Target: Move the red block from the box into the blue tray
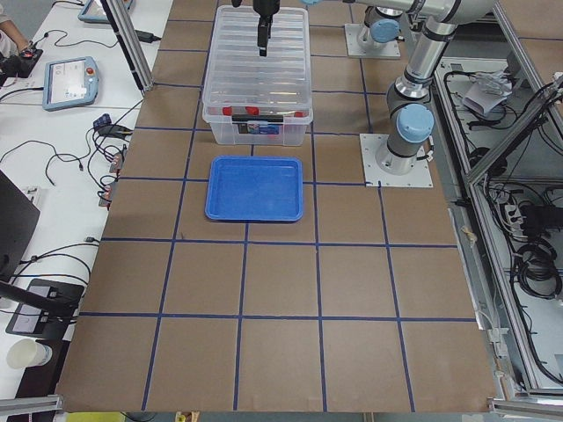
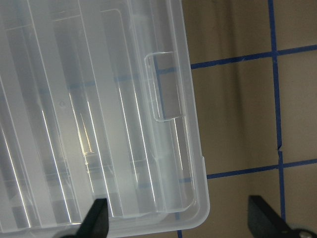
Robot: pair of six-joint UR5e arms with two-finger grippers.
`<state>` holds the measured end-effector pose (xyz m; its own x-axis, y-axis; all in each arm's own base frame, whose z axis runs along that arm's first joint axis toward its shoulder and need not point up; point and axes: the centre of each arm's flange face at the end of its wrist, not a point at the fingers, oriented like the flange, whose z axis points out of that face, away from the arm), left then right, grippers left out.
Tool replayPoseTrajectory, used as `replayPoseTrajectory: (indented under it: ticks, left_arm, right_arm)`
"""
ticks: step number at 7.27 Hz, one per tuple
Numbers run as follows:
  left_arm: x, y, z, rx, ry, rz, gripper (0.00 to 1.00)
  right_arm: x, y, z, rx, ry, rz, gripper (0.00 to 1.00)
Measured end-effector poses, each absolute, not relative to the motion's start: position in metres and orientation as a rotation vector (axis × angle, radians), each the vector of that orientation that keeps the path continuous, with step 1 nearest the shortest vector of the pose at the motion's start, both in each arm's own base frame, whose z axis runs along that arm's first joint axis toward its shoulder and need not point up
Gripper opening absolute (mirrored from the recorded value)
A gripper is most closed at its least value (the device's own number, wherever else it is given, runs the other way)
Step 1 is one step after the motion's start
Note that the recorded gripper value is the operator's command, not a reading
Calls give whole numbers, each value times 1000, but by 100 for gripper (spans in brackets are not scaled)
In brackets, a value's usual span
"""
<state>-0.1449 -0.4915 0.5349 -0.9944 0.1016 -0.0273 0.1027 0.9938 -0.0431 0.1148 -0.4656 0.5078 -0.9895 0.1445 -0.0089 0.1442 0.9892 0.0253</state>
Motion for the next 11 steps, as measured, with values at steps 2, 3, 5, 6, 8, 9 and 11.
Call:
replayPoseTrajectory:
  ticks: [2,3,5,6,8,9,11]
  left_arm:
    - [-145,-492,535,158,3117,-69,100]
    - [-145,-492,535,157,3118,-69,100]
    - [-146,-492,534,160,3118,-68,100]
    - [-147,-492,534,162,3118,-69,100]
    - [-146,-492,534,159,3119,-68,100]
    - [-145,-493,533,156,3118,-66,100]
    - [-145,-492,534,153,3118,-69,100]
  right_arm:
    - [115,-465,507,226,3123,43,100]
    - [116,-465,506,226,3122,43,100]
    - [115,-467,506,229,3118,33,100]
    - [114,-469,506,231,3117,28,100]
    - [113,-475,503,233,3109,-4,100]
    - [112,-480,499,230,3111,-19,100]
    - [99,-503,474,231,3118,23,100]
